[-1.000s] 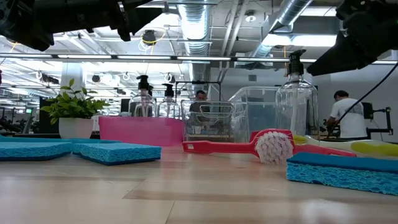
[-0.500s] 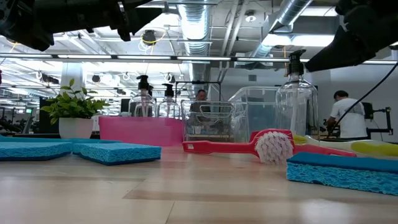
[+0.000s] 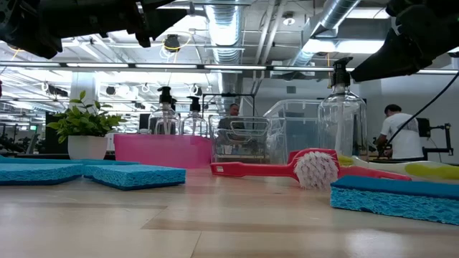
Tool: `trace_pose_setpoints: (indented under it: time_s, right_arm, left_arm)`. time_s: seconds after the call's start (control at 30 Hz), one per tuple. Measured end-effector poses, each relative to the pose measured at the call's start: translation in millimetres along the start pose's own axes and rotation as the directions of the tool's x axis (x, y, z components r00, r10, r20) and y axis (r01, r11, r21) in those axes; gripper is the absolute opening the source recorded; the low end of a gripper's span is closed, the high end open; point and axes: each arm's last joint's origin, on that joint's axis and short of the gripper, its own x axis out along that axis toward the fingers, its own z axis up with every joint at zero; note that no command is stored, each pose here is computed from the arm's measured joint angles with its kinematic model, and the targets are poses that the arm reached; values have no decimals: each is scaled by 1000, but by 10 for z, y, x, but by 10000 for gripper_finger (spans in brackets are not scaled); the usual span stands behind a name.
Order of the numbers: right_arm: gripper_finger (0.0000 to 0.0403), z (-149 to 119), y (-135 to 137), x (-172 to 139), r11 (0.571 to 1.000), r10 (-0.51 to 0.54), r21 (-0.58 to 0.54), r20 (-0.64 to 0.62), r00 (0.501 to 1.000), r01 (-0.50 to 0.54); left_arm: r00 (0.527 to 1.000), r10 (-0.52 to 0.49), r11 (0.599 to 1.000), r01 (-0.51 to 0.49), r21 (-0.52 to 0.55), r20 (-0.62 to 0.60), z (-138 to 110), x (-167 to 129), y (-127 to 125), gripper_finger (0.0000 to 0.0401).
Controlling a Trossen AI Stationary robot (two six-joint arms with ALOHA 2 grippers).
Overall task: Pick & Place Kitchen Sink Supplies
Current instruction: Put the transparent soap dispenser into the red bin
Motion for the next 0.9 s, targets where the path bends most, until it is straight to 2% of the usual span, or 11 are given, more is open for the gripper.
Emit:
trace_pose_setpoints:
  time_s: [0.43, 0.77, 0.9]
  right_arm:
    - [240, -58, 80, 47, 999, -17, -46, -12, 1000, 17]
    - [240, -90, 113, 194, 994, -89, -67, -30, 996, 87]
    - [240, -70, 134, 234, 995, -71, -73, -43, 997, 68]
  left_arm:
    - [1000, 0, 1000, 0, 0, 0, 0, 0, 0, 281]
    - [1000, 0, 1000, 0, -1, 1, 1, 0, -1, 281]
    - [1000, 0, 1000, 0, -1, 1, 1, 0, 0, 280]
